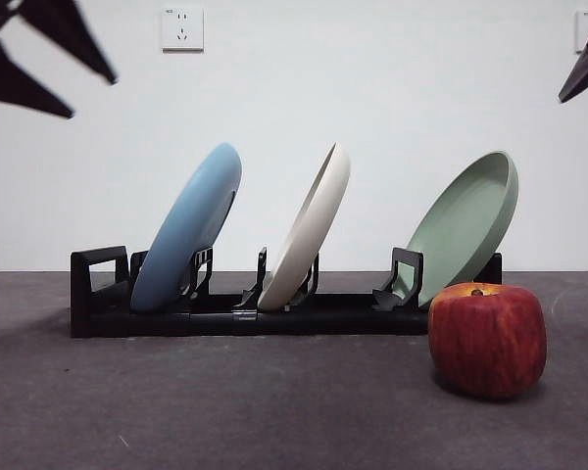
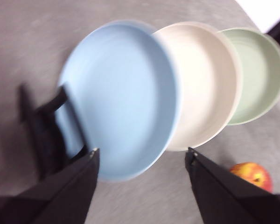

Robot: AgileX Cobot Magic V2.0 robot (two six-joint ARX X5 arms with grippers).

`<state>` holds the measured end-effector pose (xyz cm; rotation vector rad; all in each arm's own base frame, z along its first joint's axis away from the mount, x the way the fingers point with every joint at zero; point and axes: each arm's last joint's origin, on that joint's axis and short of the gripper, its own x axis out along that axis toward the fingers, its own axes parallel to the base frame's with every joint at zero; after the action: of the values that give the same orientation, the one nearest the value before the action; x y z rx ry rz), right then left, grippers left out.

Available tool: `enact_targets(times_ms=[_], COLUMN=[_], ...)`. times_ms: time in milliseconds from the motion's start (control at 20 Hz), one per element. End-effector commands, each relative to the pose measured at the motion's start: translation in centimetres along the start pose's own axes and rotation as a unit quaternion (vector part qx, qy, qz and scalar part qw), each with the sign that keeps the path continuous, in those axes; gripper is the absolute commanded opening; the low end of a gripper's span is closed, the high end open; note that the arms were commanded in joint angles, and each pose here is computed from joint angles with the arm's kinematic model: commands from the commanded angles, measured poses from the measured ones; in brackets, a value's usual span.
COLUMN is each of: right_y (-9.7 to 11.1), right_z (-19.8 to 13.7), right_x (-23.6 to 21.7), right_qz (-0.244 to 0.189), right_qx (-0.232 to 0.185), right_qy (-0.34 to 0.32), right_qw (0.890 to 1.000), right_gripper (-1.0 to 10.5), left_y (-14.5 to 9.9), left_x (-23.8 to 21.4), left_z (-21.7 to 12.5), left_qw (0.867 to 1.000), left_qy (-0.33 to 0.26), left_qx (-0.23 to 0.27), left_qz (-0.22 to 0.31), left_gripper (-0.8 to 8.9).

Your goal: Take the blue plate from the plate rack,put the plate on the table,take the apple from the table,put the apple in the plate

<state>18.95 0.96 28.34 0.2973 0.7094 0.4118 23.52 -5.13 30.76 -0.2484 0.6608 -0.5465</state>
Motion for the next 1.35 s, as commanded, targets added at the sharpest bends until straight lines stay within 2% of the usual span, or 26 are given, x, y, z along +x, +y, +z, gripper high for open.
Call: enact_targets(times_ms=[50, 400, 650, 850, 900, 1050, 1100, 1350], right_y=[0.0, 0.0, 0.0, 0.0, 0.0, 0.0, 0.0, 0.0], right_z=[0.1, 0.0, 0.0, 0.0, 0.0, 0.0, 0.0, 0.0], right_x=[-0.1, -0.1, -0.1, -0.1, -0.1, -0.1, -0.1, -0.1], right_qz=[0.001, 0.0, 0.0, 0.0, 0.0, -0.001, -0.001, -0.001], right_qx=[-0.007, -0.005, -0.005, -0.005, -0.005, -0.005, -0.005, -0.005], right_qy=[-0.001, 0.003, 0.002, 0.003, 0.003, 0.003, 0.002, 0.003], right_qw=[1.0, 1.0, 1.0, 1.0, 1.0, 1.0, 1.0, 1.0], right_gripper=[3.0, 3.0, 3.0, 3.0, 3.0, 3.0, 3.0, 2.8], left_y=[-0.9, -2.6, -2.5, -2.4, -2.4, -2.4, -2.4, -2.7], left_x=[1.7, 8.1, 12.1, 13.1, 13.1, 13.1, 13.1, 12.9], left_z=[1.9, 5.2, 4.5, 4.1, 4.1, 4.0, 4.0, 4.1], left_qw=[0.999, 0.996, 0.994, 0.993, 0.993, 0.992, 0.992, 0.991], left_qy=[0.028, 0.08, 0.103, 0.109, 0.109, 0.114, 0.114, 0.116], left_qx=[0.011, 0.027, 0.035, 0.041, 0.046, 0.062, 0.062, 0.059], left_qz=[-0.013, -0.021, -0.003, 0.012, 0.011, 0.002, 0.002, -0.026], left_gripper=[3.18, 3.14, 3.13, 3.07, 2.64, 0.18, -0.12, -0.09])
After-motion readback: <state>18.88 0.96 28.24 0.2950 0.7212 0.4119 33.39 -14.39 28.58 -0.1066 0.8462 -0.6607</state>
